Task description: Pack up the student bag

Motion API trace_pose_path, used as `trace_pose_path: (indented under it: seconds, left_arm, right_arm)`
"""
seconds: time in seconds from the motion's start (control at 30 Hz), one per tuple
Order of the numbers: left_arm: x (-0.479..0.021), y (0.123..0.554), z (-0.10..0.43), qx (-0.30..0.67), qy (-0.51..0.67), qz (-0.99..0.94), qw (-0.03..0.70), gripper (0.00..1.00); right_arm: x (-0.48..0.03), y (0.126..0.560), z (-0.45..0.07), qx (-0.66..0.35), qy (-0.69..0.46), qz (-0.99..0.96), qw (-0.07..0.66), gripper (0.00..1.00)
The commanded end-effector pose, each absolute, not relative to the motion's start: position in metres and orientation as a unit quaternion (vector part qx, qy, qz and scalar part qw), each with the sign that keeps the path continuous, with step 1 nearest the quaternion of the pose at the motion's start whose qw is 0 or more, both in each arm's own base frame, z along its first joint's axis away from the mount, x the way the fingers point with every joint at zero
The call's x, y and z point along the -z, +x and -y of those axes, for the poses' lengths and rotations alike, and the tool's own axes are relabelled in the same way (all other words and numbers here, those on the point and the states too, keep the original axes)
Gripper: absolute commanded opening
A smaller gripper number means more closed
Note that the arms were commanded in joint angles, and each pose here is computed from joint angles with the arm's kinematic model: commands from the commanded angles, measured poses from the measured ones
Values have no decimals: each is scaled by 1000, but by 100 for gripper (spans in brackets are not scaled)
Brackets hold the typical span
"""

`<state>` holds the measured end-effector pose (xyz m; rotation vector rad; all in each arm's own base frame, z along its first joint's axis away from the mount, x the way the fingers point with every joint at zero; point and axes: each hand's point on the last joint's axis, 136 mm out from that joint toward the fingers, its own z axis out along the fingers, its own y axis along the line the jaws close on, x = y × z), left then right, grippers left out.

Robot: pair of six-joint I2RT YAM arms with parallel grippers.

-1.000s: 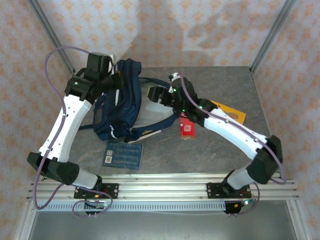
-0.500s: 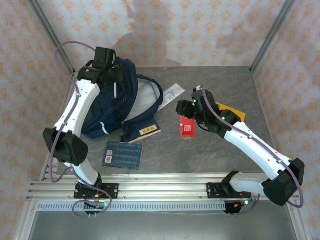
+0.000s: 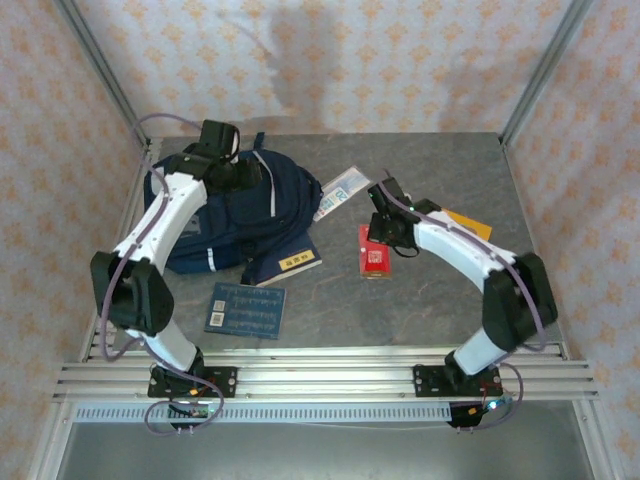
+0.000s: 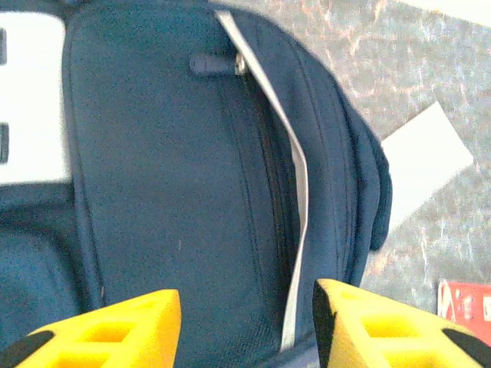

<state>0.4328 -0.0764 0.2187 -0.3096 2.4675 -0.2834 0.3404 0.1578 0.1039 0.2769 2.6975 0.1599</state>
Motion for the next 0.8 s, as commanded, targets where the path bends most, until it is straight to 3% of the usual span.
trace_pose_path:
  seconds: [0.0,0.17,0.37,0.77]
  left_arm:
    - [-245,406,93,143,-104,-921,346,50]
    - [-230,350,136,164,-57,-931,320,51]
    - [-192,294,170,217,-58,-935,273,51]
    - [-116,269,234,260,-38,-950,166,50]
  right_arm:
    - [-84,356,-162,-57,132,-973,183,0]
    - [-27,359,-161,-42,149,-982,109,0]
    - [-4,332,-159,-48,148,-986,68,0]
    - [-21,243,-188,-132,120,-984,30,0]
